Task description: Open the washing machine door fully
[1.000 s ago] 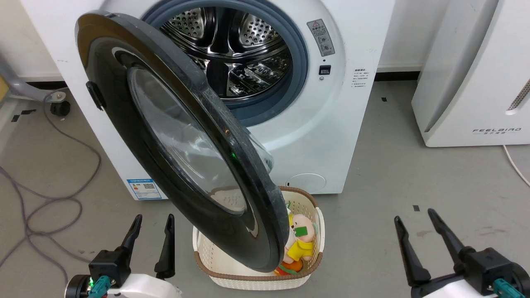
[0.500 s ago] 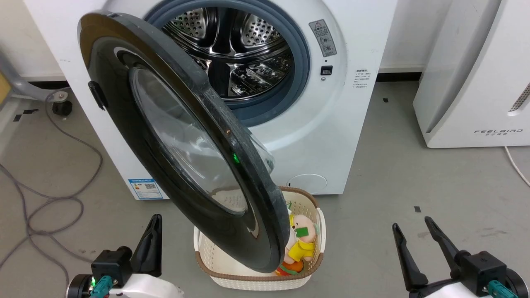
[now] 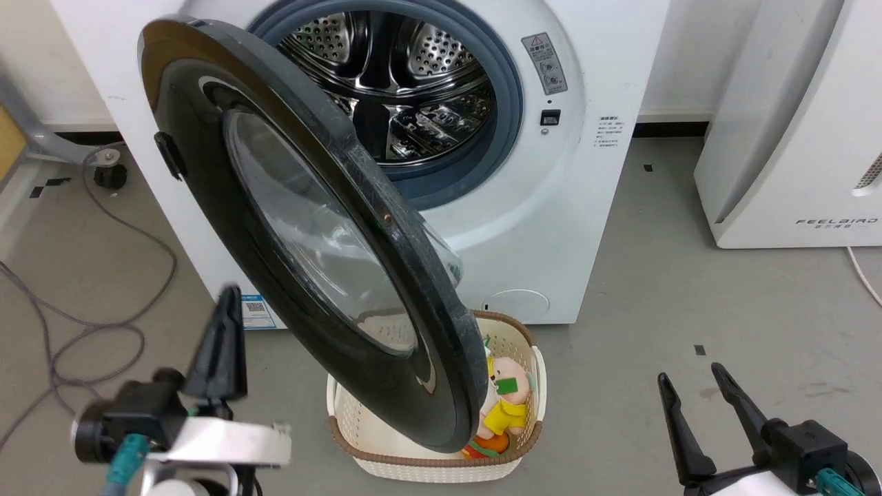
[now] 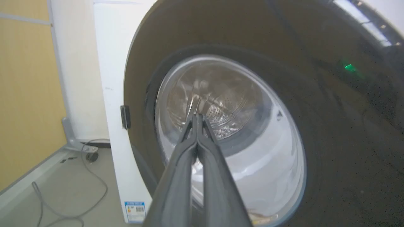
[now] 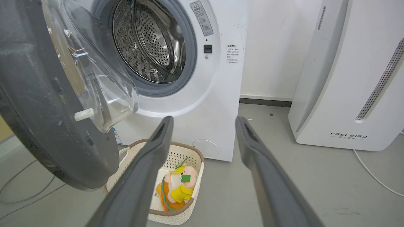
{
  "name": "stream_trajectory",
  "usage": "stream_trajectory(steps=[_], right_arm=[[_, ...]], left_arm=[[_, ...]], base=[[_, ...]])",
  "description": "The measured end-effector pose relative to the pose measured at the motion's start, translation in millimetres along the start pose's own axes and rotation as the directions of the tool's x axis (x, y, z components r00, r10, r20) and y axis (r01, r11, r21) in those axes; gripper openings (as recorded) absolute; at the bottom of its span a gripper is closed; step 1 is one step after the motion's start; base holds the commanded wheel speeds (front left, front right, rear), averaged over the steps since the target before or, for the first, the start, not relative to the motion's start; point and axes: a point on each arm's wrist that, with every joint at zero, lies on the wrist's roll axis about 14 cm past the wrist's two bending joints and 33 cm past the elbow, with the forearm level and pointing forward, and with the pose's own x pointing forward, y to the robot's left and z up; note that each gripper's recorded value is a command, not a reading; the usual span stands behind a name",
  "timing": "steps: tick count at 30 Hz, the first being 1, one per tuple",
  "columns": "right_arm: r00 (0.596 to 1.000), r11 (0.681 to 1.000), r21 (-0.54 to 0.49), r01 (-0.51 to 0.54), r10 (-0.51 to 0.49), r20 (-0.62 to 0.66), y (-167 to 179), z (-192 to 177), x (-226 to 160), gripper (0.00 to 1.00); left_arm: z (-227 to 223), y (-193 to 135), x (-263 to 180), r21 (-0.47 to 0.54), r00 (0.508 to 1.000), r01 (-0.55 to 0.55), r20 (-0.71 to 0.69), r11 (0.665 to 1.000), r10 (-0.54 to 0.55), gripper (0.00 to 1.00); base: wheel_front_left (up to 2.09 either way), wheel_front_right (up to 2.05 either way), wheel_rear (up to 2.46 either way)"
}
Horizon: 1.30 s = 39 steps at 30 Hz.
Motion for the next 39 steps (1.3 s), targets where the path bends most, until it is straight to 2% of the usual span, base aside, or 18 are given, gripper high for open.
stream_trajectory(steps=[4, 7, 13, 22, 26, 30, 34, 39], right_arm=[[1.000, 1.000, 0.002, 0.000, 0.000, 0.003, 0, 0, 1, 1.00], [1.000, 1.000, 0.008, 0.000, 0.000, 0.000, 0, -2, 2, 1.00], [1.000, 1.000, 0.011, 0.001, -0.001, -0.007, -1, -5, 4, 1.00], [1.000, 1.000, 0.016, 0.008, -0.008, -0.006, -3, -5, 5, 1.00], [1.000, 1.000, 0.017, 0.014, -0.013, -0.005, -5, -4, 4, 1.00], [1.000, 1.000, 0.016, 0.018, -0.017, -0.010, -6, -5, 3, 1.00], [1.000, 1.000, 0.017, 0.016, -0.016, -0.015, -5, -5, 2, 1.00], [1.000, 1.000, 0.019, 0.013, -0.013, -0.020, -4, -6, 1, 1.00]], left_arm=[[47, -3, 12, 0.010, 0.988, 0.002, 0.152, 1.000, -0.004, 0.00], [90, -7, 20, 0.018, 0.958, 0.009, 0.286, 1.000, -0.013, 0.00], [158, -28, 23, 0.030, 0.869, 0.056, 0.490, 0.998, -0.064, 0.00], [215, -79, 19, 0.049, 0.733, 0.223, 0.650, 0.974, -0.200, 0.00], [216, -110, 14, 0.045, 0.704, 0.333, 0.653, 0.942, -0.280, 0.00], [202, -145, 9, 0.038, 0.705, 0.446, 0.601, 0.894, -0.376, 0.00], [178, -178, 5, 0.019, 0.723, 0.543, 0.499, 0.839, -0.479, 0.00], [126, -212, -10, -0.073, 0.753, 0.631, 0.295, 0.772, -0.588, 0.00]], base=[[0.00, 0.00, 0.00], [0.00, 0.00, 0.00], [0.00, 0.00, 0.00], [0.00, 0.00, 0.00], [0.00, 0.00, 0.00], [0.00, 0.00, 0.00], [0.00, 0.00, 0.00], [0.00, 0.00, 0.00]])
